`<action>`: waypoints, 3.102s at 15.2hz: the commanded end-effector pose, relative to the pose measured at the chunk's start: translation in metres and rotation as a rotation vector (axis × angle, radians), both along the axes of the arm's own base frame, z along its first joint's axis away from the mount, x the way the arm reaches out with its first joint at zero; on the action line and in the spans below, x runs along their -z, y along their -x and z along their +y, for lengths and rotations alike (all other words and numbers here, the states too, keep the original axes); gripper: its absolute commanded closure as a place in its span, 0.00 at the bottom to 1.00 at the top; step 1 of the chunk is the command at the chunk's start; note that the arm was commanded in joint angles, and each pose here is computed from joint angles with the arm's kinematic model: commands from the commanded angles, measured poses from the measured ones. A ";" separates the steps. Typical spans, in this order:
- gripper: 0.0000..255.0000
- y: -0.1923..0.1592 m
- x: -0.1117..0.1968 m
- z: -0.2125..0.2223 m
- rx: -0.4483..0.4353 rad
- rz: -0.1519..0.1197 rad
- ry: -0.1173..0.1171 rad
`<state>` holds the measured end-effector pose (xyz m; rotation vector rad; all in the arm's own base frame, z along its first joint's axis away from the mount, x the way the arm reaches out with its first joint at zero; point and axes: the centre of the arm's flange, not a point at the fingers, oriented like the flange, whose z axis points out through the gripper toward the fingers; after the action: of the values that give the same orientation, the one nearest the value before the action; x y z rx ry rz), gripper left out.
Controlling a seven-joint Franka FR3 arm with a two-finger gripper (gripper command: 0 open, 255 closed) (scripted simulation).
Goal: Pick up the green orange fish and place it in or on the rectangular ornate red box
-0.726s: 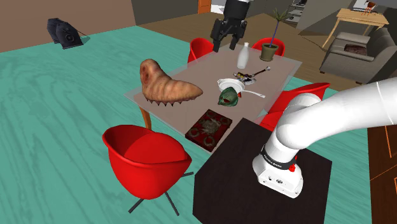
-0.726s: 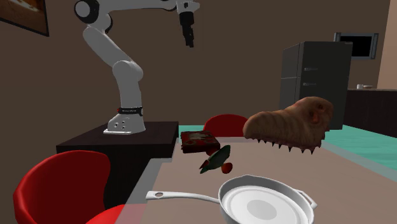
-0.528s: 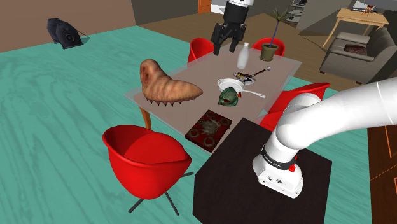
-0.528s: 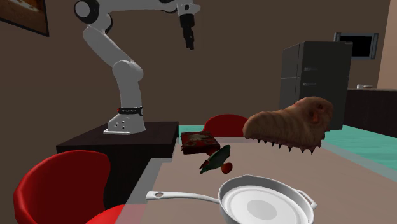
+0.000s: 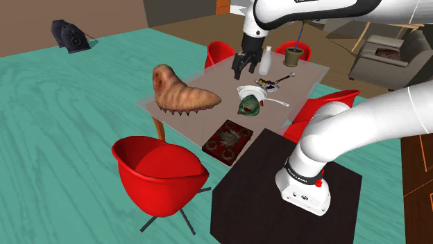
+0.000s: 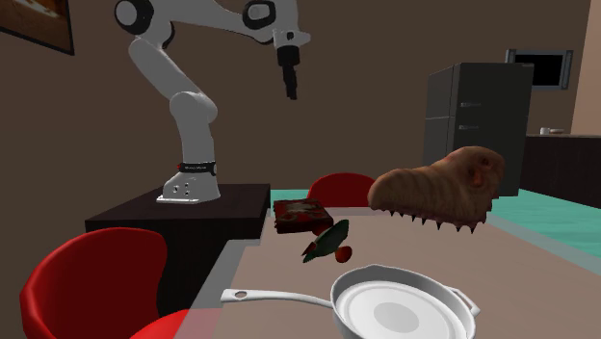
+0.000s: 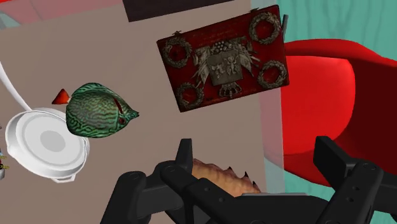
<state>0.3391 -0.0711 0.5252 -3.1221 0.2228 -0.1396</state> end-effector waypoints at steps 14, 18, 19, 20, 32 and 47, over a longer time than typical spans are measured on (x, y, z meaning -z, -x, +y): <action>0.00 -0.035 0.165 -0.084 -0.133 0.047 0.154; 0.00 -0.045 0.207 -0.110 -0.168 0.059 0.194; 0.00 -0.047 0.217 -0.117 -0.177 0.063 0.205; 0.00 -0.050 0.227 -0.123 -0.186 0.066 0.215; 0.00 -0.079 0.338 -0.203 -0.279 0.100 0.324; 1.00 -0.080 0.371 -0.213 -0.279 0.100 0.324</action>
<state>0.4220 -0.2851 0.1573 -3.4432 -0.2646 -0.0356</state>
